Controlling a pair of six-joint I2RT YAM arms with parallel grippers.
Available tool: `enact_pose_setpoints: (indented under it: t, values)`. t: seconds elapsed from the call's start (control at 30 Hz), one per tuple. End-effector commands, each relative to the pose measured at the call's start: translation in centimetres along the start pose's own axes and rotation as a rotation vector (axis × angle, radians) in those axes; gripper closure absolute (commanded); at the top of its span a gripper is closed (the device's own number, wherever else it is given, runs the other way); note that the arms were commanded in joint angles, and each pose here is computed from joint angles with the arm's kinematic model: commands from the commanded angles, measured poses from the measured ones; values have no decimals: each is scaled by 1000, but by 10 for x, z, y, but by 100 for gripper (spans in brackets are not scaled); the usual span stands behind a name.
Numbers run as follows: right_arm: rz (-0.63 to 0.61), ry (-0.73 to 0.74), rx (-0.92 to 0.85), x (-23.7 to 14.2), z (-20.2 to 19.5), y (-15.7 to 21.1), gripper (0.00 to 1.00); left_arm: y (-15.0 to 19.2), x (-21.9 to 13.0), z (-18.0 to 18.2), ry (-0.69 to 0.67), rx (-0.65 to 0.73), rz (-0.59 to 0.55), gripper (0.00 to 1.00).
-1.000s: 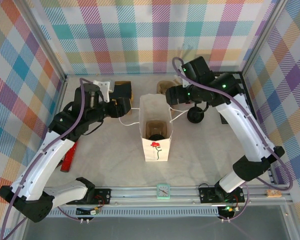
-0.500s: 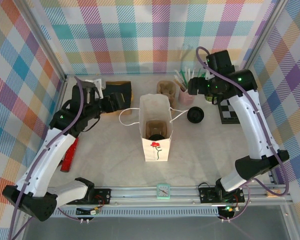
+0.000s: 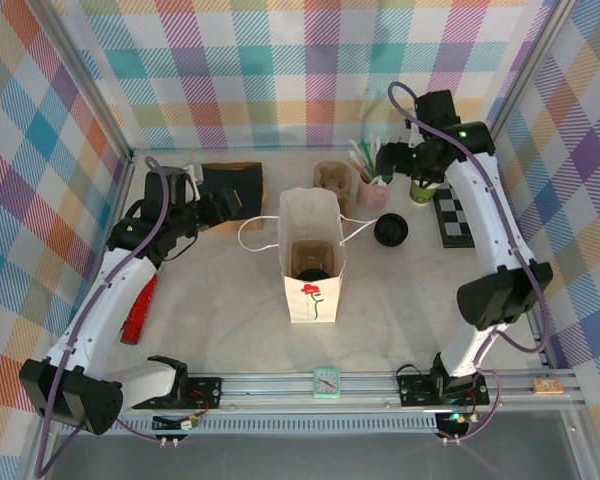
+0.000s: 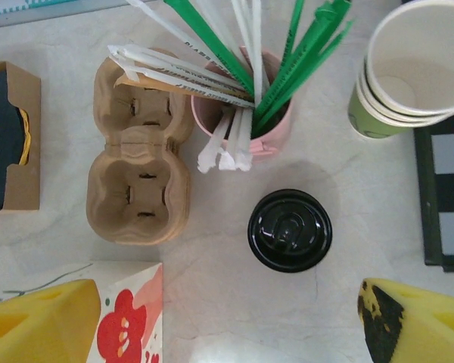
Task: Pack the takeout coffee
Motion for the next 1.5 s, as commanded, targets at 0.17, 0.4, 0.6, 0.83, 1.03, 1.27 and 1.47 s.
enact_pose_setpoints:
  t: [0.17, 0.4, 0.6, 0.83, 1.03, 1.27, 1.47]
  values:
    - [-27, -82, -70, 20, 21, -24, 12, 14, -4, 7, -5, -8, 3, 33]
    - [6, -137, -80, 38, 33, -29, 25, 17, -6, 11, -25, -4, 4, 33]
    - [36, -196, -78, 50, 44, -31, 40, 16, -5, 12, -26, -8, 2, 33]
    - [62, -192, -102, 65, 57, -29, 41, 15, -3, 13, -27, -10, 4, 33]
    - [45, -158, -129, 78, 65, -36, 43, 10, -2, 10, -18, -11, 2, 33]
    - [51, -127, -134, 94, 64, -38, 49, 11, -2, 11, -22, -11, 3, 33]
    - [52, -120, -134, 104, 64, -38, 52, 11, -1, 12, -25, -10, 5, 33]
Point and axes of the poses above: each hand's point on the last joint's axis, 136 mm out from that joint toward the fingers, its own x axis out along the fingers, its own z axis along the line the jaws close on, y = z × x, the point moved 4 cm from there along -x, back along the fingers, and after that the axes turned 15 degrees about x, right-handed, at the moved point
